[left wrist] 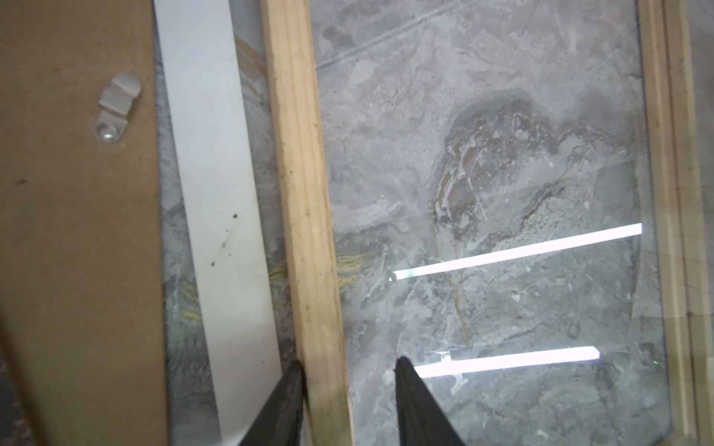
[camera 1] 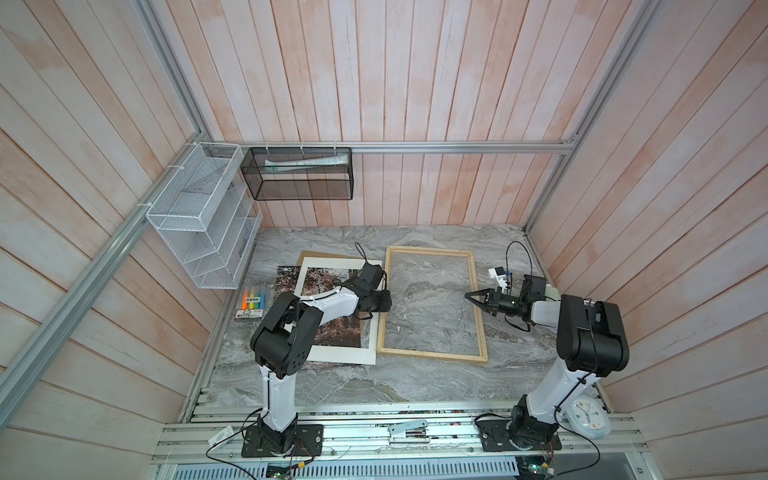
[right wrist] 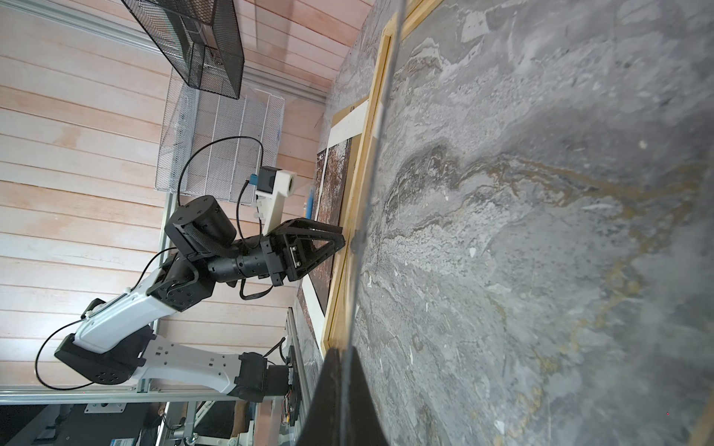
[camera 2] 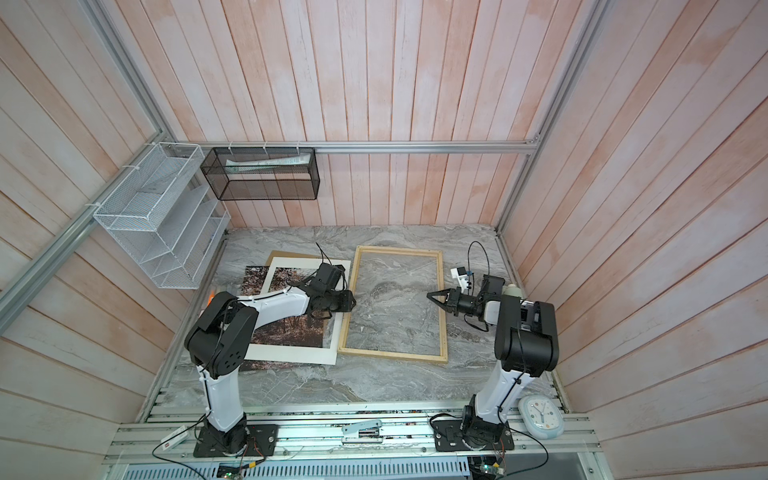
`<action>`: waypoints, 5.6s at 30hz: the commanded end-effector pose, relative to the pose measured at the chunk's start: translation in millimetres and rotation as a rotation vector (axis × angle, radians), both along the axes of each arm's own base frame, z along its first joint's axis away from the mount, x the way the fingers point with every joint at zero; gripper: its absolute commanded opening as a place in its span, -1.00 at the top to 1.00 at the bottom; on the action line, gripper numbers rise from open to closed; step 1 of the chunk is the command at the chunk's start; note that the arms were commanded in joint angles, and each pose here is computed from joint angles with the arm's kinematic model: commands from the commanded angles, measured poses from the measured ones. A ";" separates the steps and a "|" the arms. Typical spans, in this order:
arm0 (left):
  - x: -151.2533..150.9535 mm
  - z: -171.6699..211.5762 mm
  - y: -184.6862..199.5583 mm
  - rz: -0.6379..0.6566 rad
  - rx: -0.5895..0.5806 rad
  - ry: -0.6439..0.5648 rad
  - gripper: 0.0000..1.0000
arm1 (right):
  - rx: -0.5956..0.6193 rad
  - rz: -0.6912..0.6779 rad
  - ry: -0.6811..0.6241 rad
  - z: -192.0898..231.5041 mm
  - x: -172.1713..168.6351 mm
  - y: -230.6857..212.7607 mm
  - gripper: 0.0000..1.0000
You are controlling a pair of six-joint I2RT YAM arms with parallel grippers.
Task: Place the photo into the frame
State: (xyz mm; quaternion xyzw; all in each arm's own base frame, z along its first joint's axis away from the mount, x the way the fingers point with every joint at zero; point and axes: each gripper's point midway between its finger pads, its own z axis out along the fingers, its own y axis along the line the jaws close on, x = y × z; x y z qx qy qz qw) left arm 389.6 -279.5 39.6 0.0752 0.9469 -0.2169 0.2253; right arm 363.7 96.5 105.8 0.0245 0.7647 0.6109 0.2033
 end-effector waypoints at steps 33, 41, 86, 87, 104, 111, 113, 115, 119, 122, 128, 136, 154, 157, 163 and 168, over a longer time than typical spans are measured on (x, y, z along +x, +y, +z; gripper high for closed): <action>-12.1 -10.9 -16.0 -0.049 -0.038 0.035 0.23 | -0.265 -0.067 0.091 -27.2 11.0 -1.1 0.17; -12.8 -13.0 -15.5 -0.050 -0.035 0.038 0.31 | -0.372 -0.099 0.101 -28.2 14.6 -6.4 0.11; -12.8 -16.8 -14.4 -0.062 -0.016 0.040 0.38 | -0.753 -0.205 0.204 -43.8 28.0 -37.1 -0.06; -12.8 -16.8 -14.4 -0.062 -0.016 0.040 0.38 | -0.758 -0.208 0.205 -43.4 28.2 -38.2 -0.06; -13.1 -16.5 -14.5 -0.061 -0.019 0.041 0.39 | -0.825 -0.254 0.212 -40.2 26.4 -50.4 -0.06; -13.2 -17.5 -15.0 -0.063 -0.021 0.042 0.39 | -0.832 -0.269 0.202 -35.2 26.8 -52.4 -0.06; -13.2 -17.4 -15.1 -0.063 -0.021 0.042 0.39 | -0.833 -0.270 0.200 -34.3 26.6 -52.3 -0.06; -13.1 -17.5 -15.1 -0.062 -0.021 0.042 0.39 | -0.833 -0.271 0.199 -33.7 26.9 -52.5 -0.06; -13.4 -16.8 -14.8 -0.059 -0.022 0.043 0.38 | -0.842 -0.284 0.203 -34.1 27.0 -55.3 -0.06; -13.1 -13.4 -14.1 -0.053 -0.025 0.037 0.31 | -0.876 -0.335 0.212 -33.3 28.0 -66.2 -0.05; -12.4 -6.0 -12.7 -0.046 -0.026 0.022 0.17 | -0.853 -0.410 0.205 -24.8 27.6 -81.7 -0.01; -14.9 -4.3 -17.0 -0.048 -0.041 0.024 0.12 | -0.845 -0.434 0.213 -27.9 22.4 -88.9 0.03; -24.6 14.3 -37.4 -0.039 -0.096 -0.014 0.03 | -0.803 -0.439 0.192 -24.5 22.5 -92.9 0.11; -21.3 19.6 -34.2 -0.028 -0.078 -0.033 -0.03 | -0.795 -0.438 0.186 -23.3 21.9 -92.6 0.11; -18.3 25.3 -30.8 -0.014 -0.070 -0.046 -0.18 | -0.783 -0.431 0.176 -20.4 22.1 -90.0 0.12; -14.2 27.3 -19.5 0.015 -0.026 -0.059 -0.26 | -0.769 -0.423 0.164 -17.4 21.5 -87.4 0.12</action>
